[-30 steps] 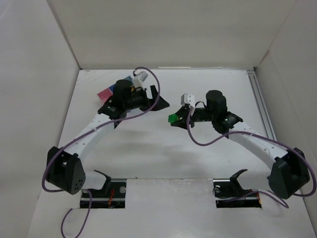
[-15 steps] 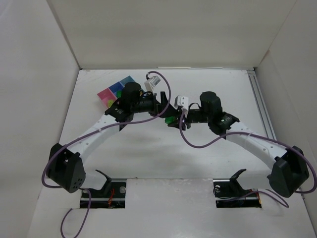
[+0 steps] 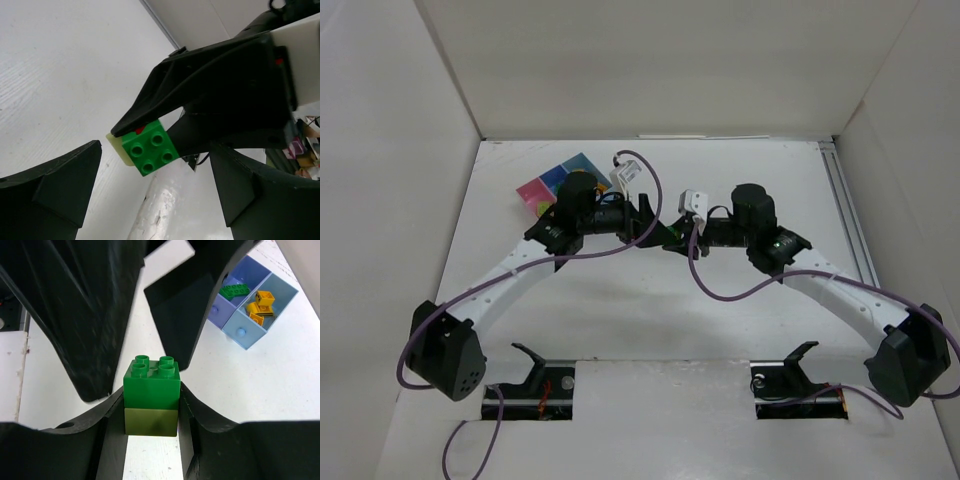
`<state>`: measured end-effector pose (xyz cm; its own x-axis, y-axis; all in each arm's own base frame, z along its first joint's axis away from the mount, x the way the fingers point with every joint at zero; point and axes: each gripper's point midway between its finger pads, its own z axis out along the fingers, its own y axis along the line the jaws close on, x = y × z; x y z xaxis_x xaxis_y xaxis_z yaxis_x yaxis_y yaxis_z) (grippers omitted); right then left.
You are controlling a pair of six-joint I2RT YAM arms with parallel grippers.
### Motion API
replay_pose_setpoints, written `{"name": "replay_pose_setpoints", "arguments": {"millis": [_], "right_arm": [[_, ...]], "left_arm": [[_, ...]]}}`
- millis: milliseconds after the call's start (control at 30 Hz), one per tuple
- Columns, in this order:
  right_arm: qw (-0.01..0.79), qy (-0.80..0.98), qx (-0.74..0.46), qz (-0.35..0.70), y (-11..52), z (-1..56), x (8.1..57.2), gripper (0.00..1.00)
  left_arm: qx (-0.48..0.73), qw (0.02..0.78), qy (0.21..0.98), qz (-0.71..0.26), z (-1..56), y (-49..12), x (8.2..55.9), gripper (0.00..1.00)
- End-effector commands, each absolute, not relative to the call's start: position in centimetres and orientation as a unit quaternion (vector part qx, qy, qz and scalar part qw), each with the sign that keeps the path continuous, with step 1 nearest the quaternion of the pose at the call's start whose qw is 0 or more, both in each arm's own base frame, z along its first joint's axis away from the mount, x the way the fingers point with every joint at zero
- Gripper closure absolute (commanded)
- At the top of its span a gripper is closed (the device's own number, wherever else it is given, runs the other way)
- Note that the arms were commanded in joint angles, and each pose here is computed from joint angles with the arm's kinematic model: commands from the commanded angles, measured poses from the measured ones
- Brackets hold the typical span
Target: Sort the legos into containers by color
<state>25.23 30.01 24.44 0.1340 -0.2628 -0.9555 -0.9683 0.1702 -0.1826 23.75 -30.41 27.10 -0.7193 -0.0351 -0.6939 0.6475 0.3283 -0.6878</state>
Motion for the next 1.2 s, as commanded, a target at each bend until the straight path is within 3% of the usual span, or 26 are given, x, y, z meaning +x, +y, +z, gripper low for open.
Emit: {"name": "replay_pose_setpoints", "arguments": {"millis": [0, 100, 300, 500, 700, 800, 1167], "right_arm": [[0.549, 0.543, -0.545, 0.326, 29.9, 26.6, 25.8, 1.00], [0.555, 0.544, -0.543, 0.319, 29.9, 26.9, 25.7, 1.00], [0.557, 0.537, -0.546, 0.321, 30.2, 27.4, 25.5, 1.00], [0.553, 0.548, -0.543, 0.315, 30.4, 26.7, 25.9, 1.00], [0.554, 0.551, -0.542, 0.310, 30.5, 26.6, 26.0, 1.00], [0.554, 0.551, -0.542, 0.310, 30.5, 26.6, 26.0, 1.00], [0.551, 0.564, -0.537, 0.300, 30.3, 25.8, 26.5, 1.00]], "left_arm": [[0.225, 0.293, 0.751, -0.547, 26.1, -31.1, 23.5, 0.15], [0.223, 0.290, 0.753, -0.547, 26.4, -31.2, 23.7, 0.18], [0.210, 0.302, 0.753, -0.547, 26.8, -31.5, 24.2, 0.51], [0.204, 0.282, 0.752, -0.559, 26.7, -31.9, 24.0, 0.52], [0.211, 0.274, 0.739, -0.579, 27.6, -32.3, 23.6, 0.43], [0.210, 0.275, 0.737, -0.581, 28.0, -32.2, 23.4, 0.48], [0.175, 0.290, 0.735, -0.588, 29.2, -30.3, 24.3, 0.50]]}}
